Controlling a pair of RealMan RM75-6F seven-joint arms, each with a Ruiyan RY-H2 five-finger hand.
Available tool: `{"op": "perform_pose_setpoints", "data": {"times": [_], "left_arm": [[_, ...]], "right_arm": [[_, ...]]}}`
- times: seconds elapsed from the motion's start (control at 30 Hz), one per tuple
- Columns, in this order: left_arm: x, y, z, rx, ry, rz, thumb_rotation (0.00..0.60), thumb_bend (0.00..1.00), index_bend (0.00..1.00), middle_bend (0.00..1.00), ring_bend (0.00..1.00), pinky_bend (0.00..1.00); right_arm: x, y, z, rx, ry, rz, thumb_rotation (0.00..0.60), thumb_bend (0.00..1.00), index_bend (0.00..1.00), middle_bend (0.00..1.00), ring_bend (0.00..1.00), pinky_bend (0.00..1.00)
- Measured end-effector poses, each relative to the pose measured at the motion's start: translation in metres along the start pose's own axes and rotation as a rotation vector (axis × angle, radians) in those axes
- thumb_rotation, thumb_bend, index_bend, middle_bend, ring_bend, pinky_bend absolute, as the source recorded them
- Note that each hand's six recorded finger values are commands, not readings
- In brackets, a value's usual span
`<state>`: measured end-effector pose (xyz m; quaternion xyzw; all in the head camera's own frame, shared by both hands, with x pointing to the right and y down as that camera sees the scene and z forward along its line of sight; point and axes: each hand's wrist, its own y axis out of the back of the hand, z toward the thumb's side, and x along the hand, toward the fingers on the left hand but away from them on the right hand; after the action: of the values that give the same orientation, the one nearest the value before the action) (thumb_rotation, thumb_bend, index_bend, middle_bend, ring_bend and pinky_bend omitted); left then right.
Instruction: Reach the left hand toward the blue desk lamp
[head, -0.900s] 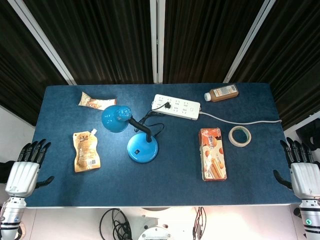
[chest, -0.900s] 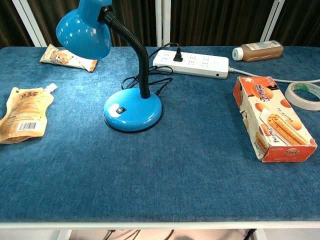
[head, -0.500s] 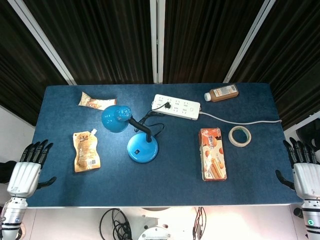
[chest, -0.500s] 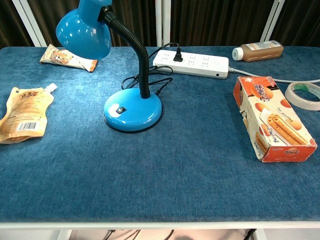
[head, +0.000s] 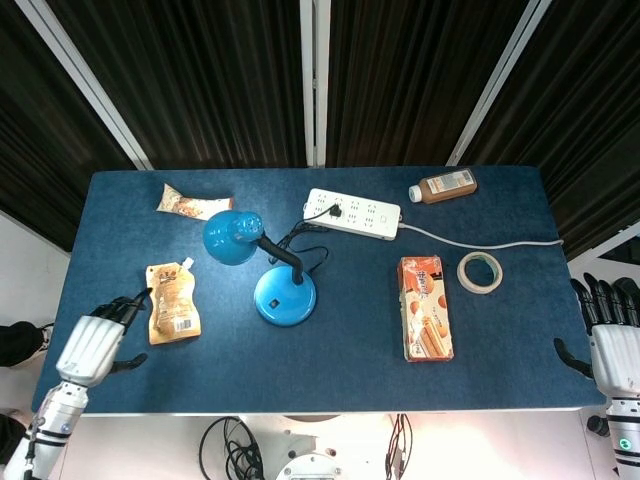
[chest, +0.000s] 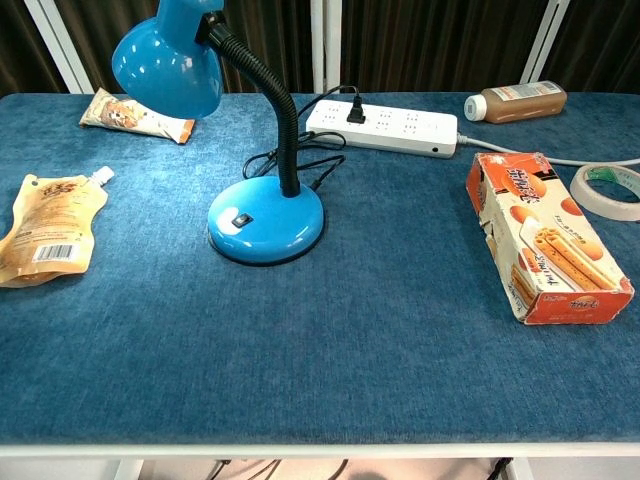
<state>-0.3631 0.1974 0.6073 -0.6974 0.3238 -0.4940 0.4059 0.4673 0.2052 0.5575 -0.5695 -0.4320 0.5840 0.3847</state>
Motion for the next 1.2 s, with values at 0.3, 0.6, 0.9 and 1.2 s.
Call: {"op": "perform_pose_setpoints", "data": {"times": [0.3,0.6,0.9,1.2], "left_arm": [[0.047,-0.024,0.064,0.012,-0.201,-0.093,0.600,0.07,0.06,0.18,0.12,0.29],[0.096,-0.054,0.133,0.025,-0.346,-0.173,0.600,0.07,0.06,0.13,0.08,0.24],[0.124,-0.074,0.135,0.063,-0.305,-0.226,0.600,0.07,0.09,0.08,0.02,0.21],[0.121,-0.082,0.137,0.036,-0.303,-0.242,0.600,0.07,0.09,0.15,0.02,0.21]], "right_arm": [[0.001,0.003,0.003,-0.005,0.005,0.002,0.600,0.21,0.00,0.00,0.00,0.00],[0.007,0.009,-0.006,-0.005,-0.021,-0.009,0.600,0.21,0.00,0.00,0.00,0.00],[0.008,0.012,-0.017,-0.013,-0.044,-0.017,0.600,0.21,0.00,0.00,0.00,0.00],[0.006,0.010,-0.020,-0.017,-0.053,-0.016,0.600,0.21,0.00,0.00,0.00,0.00]]}}
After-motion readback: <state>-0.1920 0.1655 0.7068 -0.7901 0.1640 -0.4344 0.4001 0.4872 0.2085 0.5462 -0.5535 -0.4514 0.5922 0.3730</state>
